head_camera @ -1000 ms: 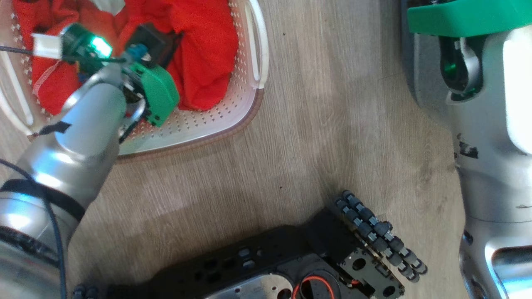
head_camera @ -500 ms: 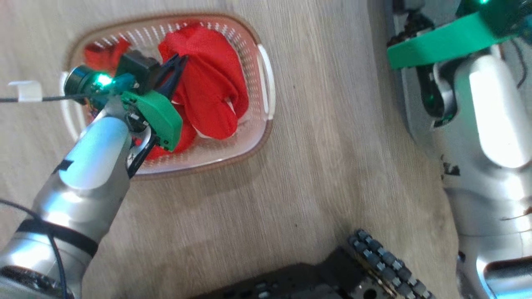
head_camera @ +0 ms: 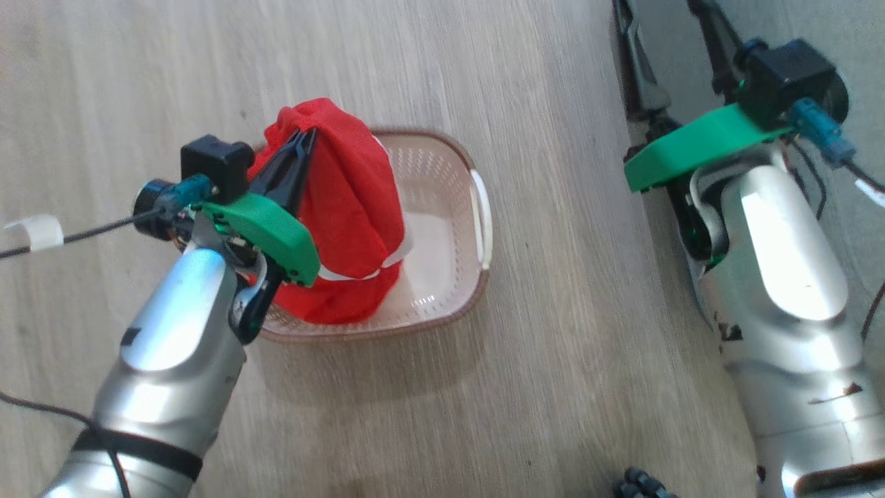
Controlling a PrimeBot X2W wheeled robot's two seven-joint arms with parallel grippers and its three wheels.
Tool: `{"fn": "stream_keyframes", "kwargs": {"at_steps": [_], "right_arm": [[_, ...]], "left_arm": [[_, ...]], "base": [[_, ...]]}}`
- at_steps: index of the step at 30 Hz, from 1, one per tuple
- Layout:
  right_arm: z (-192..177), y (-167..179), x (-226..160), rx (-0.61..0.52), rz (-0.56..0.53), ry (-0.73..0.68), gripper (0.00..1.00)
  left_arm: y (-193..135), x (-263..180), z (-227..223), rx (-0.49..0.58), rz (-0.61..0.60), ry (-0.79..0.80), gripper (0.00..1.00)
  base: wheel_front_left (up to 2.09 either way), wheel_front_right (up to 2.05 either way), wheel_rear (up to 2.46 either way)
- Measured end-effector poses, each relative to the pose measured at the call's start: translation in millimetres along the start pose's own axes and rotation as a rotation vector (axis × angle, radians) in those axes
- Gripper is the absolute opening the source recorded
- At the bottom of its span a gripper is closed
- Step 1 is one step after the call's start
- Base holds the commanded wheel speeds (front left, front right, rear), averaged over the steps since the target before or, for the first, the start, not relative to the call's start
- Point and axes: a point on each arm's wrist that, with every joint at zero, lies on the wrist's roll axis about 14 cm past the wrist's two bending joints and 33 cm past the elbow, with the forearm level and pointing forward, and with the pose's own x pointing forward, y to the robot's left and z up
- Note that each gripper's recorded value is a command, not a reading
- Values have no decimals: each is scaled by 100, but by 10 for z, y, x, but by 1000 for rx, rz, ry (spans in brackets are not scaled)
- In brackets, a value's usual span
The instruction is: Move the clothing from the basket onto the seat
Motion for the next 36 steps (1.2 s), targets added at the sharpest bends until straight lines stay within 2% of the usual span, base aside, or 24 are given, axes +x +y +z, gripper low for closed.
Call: {"fn": "stream_keyframes", "kwargs": {"at_steps": [11, 21, 36], "right_arm": [[326, 248, -311, 26, 34, -29, 100], [523, 446, -573, 35, 66, -53, 100], [426, 673, -701, 65, 109, -27, 100]], "left_arm": [[-73, -551, 849, 44, 62, -207, 0], [-356, -1001, 1584, 112, 52, -414, 0], [-761, -1434, 2287, 185, -23, -643, 0]], "base": [[0, 0, 0], [0, 0, 0], [0, 0, 0]]}}
